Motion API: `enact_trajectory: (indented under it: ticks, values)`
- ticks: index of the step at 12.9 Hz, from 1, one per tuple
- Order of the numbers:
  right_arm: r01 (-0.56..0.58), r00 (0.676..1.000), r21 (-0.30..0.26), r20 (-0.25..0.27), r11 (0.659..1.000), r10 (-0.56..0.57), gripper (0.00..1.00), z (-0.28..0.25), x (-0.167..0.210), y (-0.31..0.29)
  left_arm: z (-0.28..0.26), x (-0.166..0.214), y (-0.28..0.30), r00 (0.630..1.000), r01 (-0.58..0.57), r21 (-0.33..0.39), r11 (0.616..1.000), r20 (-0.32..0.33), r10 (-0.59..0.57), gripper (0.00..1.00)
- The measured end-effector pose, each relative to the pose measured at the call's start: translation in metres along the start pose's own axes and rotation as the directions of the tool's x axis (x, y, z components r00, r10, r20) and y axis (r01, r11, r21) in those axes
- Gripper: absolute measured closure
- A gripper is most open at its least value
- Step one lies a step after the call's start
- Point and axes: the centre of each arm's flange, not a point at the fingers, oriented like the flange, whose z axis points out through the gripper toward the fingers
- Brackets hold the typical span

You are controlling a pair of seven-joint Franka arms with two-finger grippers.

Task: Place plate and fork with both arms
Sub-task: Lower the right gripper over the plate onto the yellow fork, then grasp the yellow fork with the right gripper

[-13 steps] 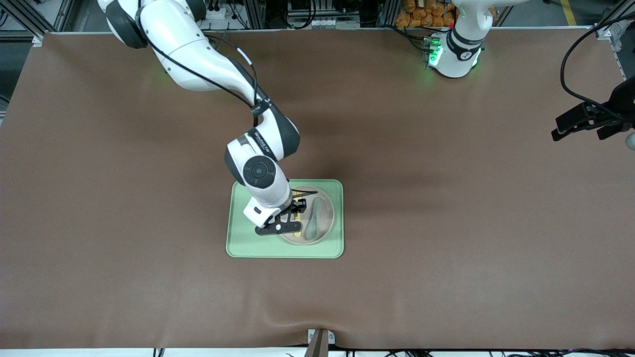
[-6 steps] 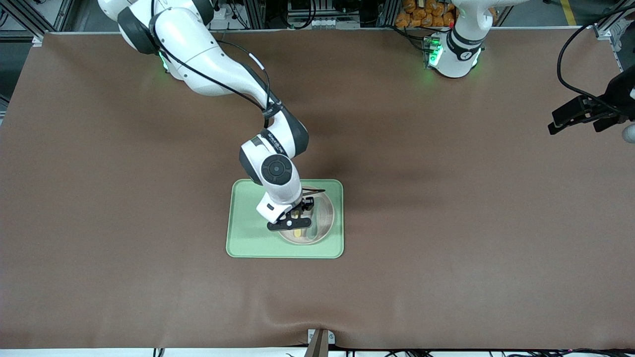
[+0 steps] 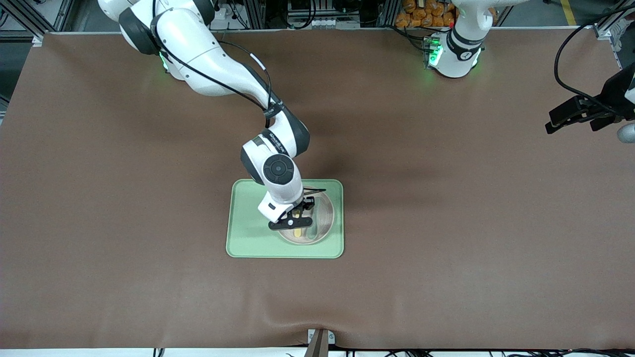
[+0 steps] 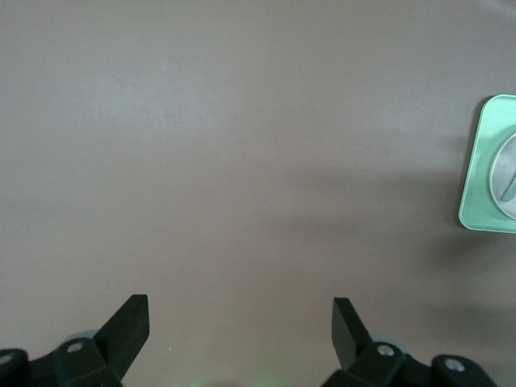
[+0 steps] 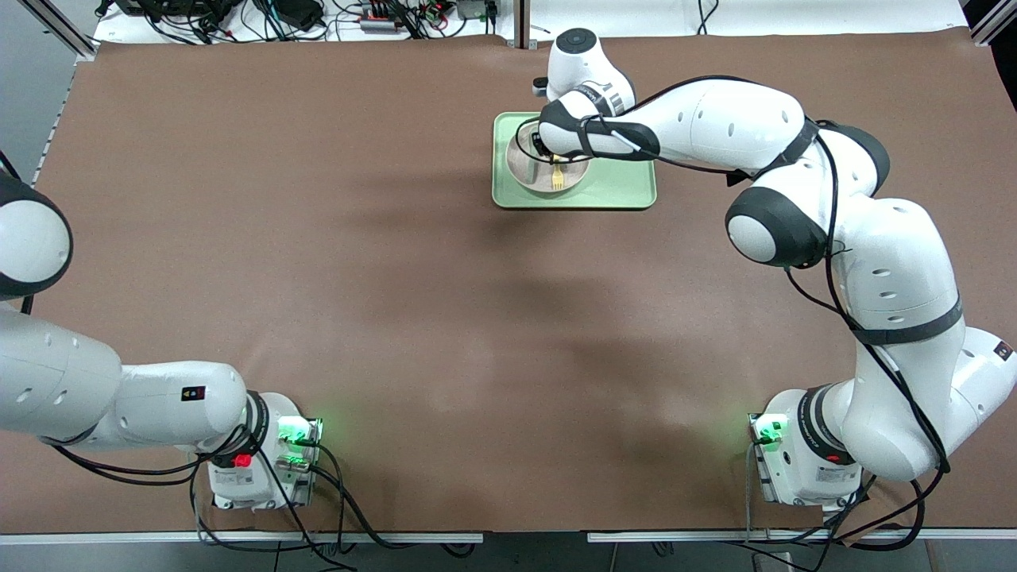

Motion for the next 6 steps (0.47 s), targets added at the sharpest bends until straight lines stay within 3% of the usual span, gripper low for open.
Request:
enact_trajectory:
  ticks: [3,5,6]
  values:
    - [0.002,1.0,-0.005,-0.008,1.0,-0.002,0.57,0.0082,-0.0026,-0.0038,0.0004,0.0001,-0.0002,1.0,0.0,0.0,1.0,0.0,0.0,0.0]
    - [0.003,1.0,-0.006,-0.007,1.0,-0.003,0.8,0.011,-0.0035,-0.0046,0.0005,0.0001,-0.0002,1.0,0.0,0.0,1.0,0.001,0.0,0.0]
    - [0.003,1.0,-0.006,-0.008,1.0,-0.003,0.8,0.0107,-0.0034,-0.0048,0.0006,0.0001,-0.0002,1.0,0.0,0.0,1.0,0.001,0.0,0.0]
